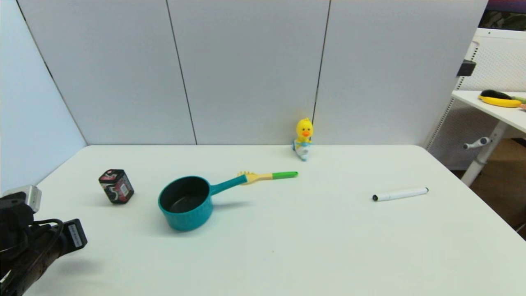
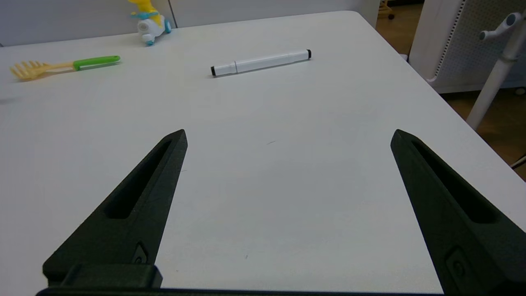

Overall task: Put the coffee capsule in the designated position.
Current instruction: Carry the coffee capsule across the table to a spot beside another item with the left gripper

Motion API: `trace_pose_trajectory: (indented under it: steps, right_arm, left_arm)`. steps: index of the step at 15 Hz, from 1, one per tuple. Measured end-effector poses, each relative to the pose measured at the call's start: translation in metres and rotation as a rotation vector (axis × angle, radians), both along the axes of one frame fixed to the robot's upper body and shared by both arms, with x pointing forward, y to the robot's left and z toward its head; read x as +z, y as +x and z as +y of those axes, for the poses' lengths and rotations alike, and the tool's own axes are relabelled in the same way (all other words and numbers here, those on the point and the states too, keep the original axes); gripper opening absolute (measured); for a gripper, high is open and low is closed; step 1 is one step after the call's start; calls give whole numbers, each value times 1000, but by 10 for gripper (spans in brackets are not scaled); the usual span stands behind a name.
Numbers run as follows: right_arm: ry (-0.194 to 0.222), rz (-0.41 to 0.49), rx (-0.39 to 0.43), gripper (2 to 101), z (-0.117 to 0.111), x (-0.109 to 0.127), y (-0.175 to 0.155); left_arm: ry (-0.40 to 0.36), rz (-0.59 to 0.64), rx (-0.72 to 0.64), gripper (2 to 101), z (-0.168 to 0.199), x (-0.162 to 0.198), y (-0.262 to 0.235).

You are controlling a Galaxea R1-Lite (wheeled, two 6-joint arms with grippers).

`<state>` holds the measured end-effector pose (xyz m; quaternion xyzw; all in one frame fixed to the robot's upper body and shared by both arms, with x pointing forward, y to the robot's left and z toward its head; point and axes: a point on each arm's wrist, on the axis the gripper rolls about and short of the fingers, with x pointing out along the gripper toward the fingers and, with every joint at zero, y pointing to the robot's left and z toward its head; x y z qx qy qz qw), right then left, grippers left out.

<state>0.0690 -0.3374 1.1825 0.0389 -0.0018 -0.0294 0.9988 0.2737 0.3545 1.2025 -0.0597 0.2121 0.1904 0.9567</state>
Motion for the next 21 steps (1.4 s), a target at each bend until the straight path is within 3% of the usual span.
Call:
trace_pose_trajectory:
  steps: [5,9,14,21]
  right_arm:
    - [0,0,0,980,0,0,0]
    - [0,0,0,980,0,0,0]
    - [0,0,0,980,0,0,0]
    - [0,0,0,980,0,0,0]
  left_arm:
    - [112,-184,-133,191,-16,47,24]
    - [215,-279,-323,191,-45,77,42]
    - [207,-305,-569,191,-107,97,60]
    - [150,-362,-907,191,-221,110,65]
